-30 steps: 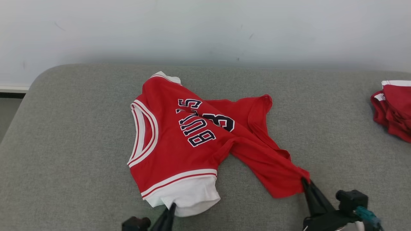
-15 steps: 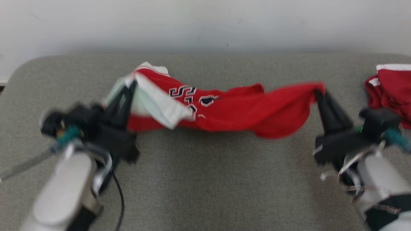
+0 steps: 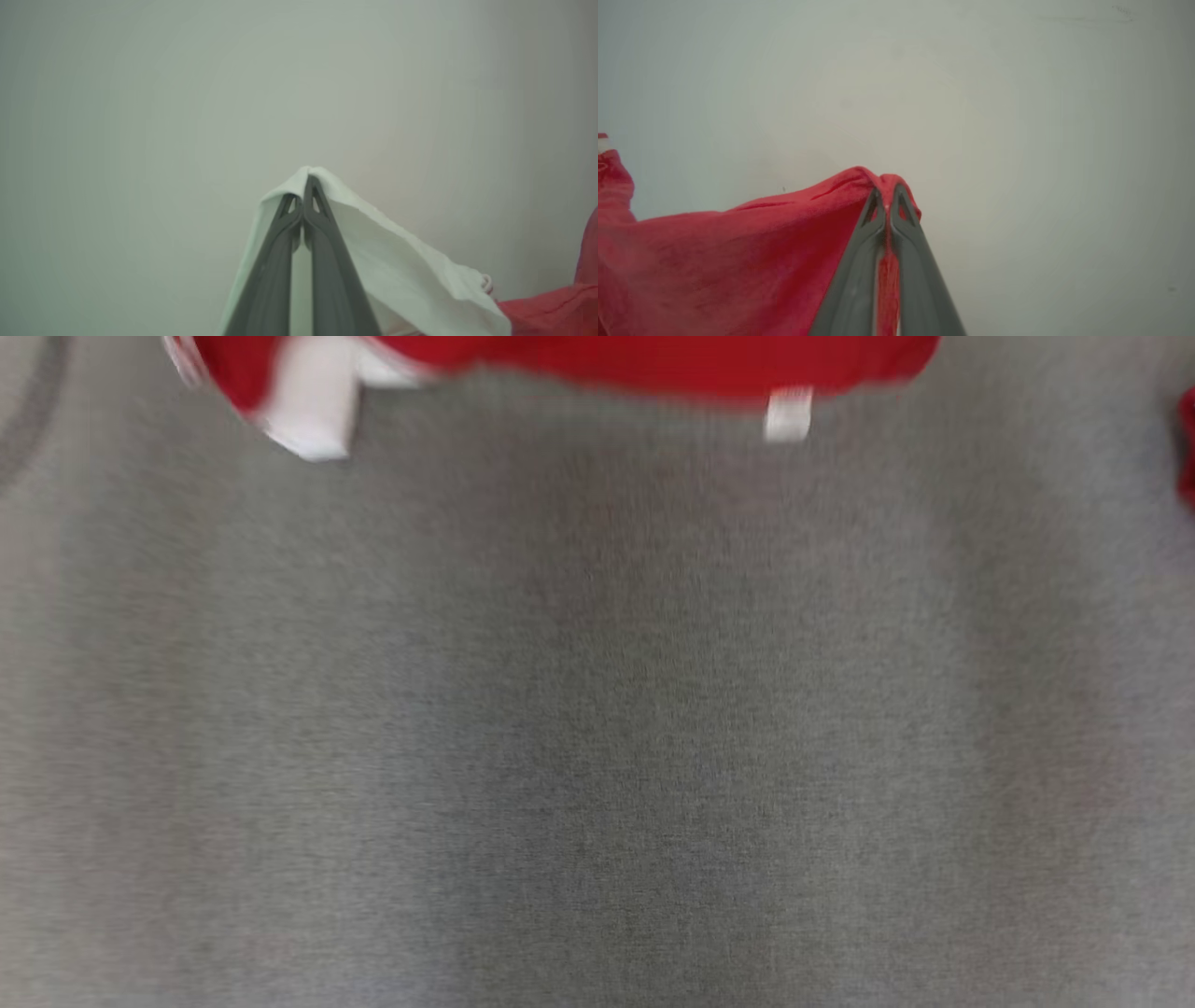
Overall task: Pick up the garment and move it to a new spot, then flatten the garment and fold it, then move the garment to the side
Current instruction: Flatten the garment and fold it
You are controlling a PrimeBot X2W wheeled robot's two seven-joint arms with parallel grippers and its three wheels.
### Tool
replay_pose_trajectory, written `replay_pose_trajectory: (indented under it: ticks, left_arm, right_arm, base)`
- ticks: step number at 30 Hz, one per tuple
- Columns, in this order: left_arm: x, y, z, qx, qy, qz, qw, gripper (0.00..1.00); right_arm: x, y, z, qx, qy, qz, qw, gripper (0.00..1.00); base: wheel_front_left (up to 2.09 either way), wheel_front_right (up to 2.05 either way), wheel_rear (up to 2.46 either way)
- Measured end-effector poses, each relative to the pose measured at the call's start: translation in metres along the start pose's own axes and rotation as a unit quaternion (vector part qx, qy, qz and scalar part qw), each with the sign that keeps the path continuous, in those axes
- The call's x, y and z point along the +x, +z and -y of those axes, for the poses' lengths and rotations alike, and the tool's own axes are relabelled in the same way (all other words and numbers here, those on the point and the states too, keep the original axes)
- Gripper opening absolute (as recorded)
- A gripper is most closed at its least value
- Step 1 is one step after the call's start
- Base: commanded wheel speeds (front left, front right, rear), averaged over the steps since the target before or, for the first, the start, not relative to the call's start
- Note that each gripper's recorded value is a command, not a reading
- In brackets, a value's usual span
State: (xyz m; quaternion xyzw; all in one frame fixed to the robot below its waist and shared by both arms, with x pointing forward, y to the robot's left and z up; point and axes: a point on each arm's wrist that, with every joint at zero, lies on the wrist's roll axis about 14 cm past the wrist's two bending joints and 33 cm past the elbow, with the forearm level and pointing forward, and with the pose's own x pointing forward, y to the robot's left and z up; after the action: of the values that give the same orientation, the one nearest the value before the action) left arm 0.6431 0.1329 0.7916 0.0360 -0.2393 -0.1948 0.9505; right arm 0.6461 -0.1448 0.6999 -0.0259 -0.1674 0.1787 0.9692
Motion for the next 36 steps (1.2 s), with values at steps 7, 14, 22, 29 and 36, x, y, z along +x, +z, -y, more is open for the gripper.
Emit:
replay_pose_trajectory:
  ticks: [7,14,22,29,36]
  left_arm:
    - [0.053,-0.025,-0.012,-0.002,0.010,0.001,1.000,0.00]
    - [0.082,-0.047,-0.021,-0.011,0.031,0.002,0.999,0.00]
    - [0.101,-0.022,-0.012,-0.007,0.027,0.037,0.999,0.00]
    - [0.104,-0.030,-0.008,-0.010,0.023,0.032,0.999,0.00]
    - [0.101,-0.048,-0.014,-0.003,0.027,0.016,0.999,0.00]
  right_arm:
    - [0.048,-0.013,0.036,-0.010,-0.029,-0.013,0.999,0.00]
    - [0.066,-0.028,0.070,-0.037,-0.065,-0.034,0.997,0.00]
    - [0.079,-0.012,0.083,-0.064,-0.080,-0.024,0.994,0.00]
    - [0.083,-0.016,0.085,-0.072,-0.083,-0.030,0.994,0.00]
    - [0.085,-0.031,0.089,-0.077,-0.087,-0.047,0.992,0.00]
  base:
    - [0.00,0.00,0.00]
    - [0.00,0.00,0.00]
    - [0.00,0.00,0.00]
    - [0.00,0.00,0.00]
    - [0.00,0.00,0.00]
